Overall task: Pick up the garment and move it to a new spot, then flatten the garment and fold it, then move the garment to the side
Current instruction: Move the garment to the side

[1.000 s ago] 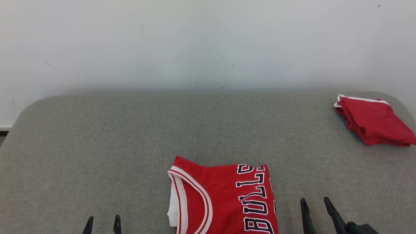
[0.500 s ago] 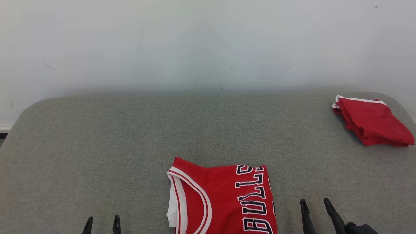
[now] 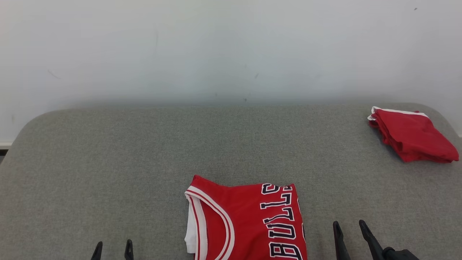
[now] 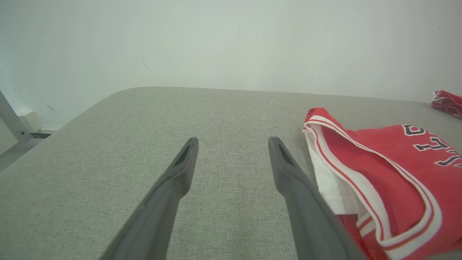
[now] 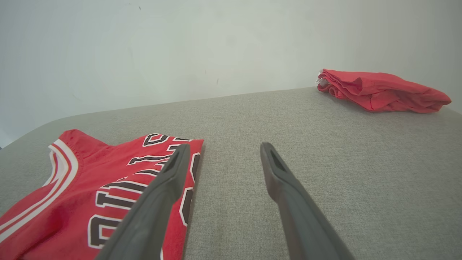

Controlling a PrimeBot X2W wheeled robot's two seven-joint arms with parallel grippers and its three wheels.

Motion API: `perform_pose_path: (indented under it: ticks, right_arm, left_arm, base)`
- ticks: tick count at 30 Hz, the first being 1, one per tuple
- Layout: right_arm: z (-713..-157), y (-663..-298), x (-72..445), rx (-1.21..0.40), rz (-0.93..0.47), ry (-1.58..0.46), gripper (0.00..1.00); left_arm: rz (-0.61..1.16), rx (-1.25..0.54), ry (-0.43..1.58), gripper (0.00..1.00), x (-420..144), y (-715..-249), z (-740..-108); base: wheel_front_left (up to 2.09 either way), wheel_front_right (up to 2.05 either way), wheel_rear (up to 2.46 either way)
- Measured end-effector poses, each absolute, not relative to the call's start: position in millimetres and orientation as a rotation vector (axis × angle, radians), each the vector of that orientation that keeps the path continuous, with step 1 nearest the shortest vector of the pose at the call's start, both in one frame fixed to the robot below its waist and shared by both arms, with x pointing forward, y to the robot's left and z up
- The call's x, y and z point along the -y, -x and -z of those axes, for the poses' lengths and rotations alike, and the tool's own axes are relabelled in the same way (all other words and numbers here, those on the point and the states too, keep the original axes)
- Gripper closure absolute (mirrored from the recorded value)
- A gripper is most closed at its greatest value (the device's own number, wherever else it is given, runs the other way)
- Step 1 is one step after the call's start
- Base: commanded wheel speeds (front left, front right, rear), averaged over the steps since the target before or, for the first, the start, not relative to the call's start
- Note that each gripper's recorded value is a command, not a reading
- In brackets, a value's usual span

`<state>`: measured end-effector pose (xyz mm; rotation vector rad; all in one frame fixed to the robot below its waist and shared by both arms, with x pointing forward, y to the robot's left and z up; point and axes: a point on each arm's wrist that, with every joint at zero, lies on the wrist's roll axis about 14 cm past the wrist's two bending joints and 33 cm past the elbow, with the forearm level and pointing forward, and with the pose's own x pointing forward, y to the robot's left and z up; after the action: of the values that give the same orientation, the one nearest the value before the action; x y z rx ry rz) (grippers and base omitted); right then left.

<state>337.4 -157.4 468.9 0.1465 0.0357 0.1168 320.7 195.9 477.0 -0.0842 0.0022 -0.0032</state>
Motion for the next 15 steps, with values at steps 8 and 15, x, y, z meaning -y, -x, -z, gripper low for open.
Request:
perform_pose_path:
  ticks: [8,15]
  right_arm:
    - [-467.9,-337.1,156.6,-0.039,-0.119,-0.145,0.0]
    - [-461.1,-336.9,153.0,-0.062,-0.129,-0.143,0.0]
  left_arm:
    - [0.003,0.0,0.086,0.0,-196.0,-320.7,-477.7]
    - [0.003,-0.001,0.087,0.0,-195.8,-320.9,-477.3]
  base:
    - [0.0,0.0,0.0]
    - [0.0,0.0,0.0]
